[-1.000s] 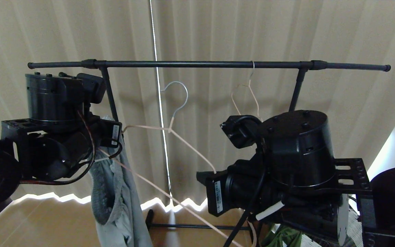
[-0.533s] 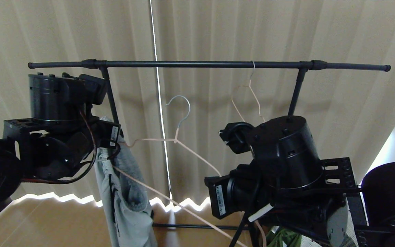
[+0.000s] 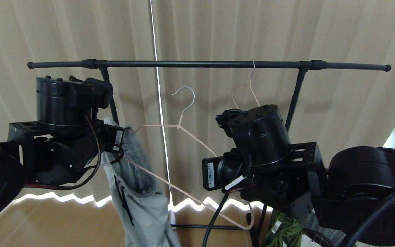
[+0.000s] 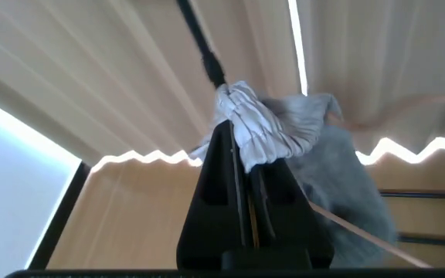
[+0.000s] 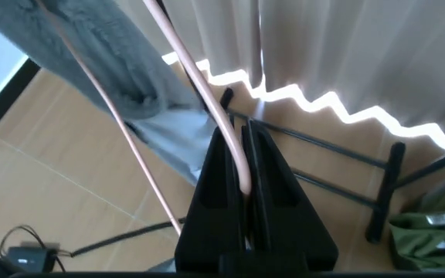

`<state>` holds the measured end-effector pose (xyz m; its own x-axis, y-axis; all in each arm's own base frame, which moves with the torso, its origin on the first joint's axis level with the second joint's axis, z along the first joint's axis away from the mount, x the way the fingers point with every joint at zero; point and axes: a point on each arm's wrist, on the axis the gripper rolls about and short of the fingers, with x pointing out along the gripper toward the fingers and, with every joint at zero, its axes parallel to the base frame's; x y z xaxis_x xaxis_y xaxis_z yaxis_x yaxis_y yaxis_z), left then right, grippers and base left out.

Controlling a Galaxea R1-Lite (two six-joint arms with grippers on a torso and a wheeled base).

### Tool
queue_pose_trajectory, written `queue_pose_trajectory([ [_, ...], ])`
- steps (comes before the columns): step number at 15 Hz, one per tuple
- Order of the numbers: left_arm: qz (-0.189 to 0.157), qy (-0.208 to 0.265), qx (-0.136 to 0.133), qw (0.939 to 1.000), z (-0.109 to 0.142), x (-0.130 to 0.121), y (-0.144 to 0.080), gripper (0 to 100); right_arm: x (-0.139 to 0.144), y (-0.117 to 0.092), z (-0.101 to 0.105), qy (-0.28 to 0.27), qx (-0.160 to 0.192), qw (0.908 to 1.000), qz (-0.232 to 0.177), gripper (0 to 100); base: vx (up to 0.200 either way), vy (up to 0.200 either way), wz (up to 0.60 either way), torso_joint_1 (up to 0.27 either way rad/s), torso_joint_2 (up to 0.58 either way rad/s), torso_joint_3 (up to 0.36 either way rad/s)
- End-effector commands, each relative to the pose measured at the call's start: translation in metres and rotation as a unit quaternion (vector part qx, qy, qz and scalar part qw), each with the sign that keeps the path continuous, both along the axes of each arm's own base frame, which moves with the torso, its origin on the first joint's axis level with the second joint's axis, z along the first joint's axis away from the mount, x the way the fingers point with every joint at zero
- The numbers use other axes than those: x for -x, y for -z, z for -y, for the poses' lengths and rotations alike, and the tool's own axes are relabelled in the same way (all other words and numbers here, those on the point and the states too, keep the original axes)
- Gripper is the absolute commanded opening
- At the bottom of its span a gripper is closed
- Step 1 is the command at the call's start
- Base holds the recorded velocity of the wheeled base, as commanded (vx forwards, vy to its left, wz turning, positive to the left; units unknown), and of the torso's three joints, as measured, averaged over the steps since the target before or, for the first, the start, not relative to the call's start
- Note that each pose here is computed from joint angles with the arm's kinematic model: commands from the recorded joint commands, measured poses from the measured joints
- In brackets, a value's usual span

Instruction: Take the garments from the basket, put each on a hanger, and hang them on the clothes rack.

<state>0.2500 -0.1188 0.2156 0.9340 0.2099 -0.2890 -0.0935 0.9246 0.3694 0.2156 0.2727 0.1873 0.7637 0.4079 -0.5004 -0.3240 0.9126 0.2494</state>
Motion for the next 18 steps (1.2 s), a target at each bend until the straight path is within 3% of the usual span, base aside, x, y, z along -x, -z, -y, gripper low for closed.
queue_pose_trajectory([
  [1,0.005,0.016,0.008,0.9998,0.009,0.004,-0.002,0,-0.003,0.002,-0.004,0.001,-0.001,1.0,0.0,0,0.0,0.0,0.0,0.0,0.0,0.0],
  [7,0.051,0.061,0.079,0.9937,0.042,0.013,-0.029,0,-0.002,0.001,-0.007,-0.004,-0.013,0.9999,0.01,0,0.0,0.0,0.0,0.0,0.0,0.0],
  [13,0.055,0.108,0.088,0.9886,0.058,0.029,-0.035,0,0.009,0.004,-0.004,-0.04,0.012,0.9984,0.038,0,0.0,0.0,0.0,0.0,0.0,0.0],
  [15,0.053,0.141,0.097,0.9838,0.065,0.036,-0.037,0,0.013,0.008,0.0,-0.054,0.021,0.9962,0.065,0,0.0,0.0,0.0,0.0,0.0,0.0],
  [16,0.051,0.182,0.108,0.9761,0.066,0.046,-0.042,0,0.014,0.012,0.003,-0.066,0.026,0.9934,0.091,0,0.0,0.0,0.0,0.0,0.0,0.0],
  [18,0.051,0.191,0.11,0.9741,0.066,0.049,-0.043,0,0.015,0.012,0.005,-0.072,0.025,0.9904,0.116,0,0.0,0.0,0.0,0.0,0.0,0.0],
])
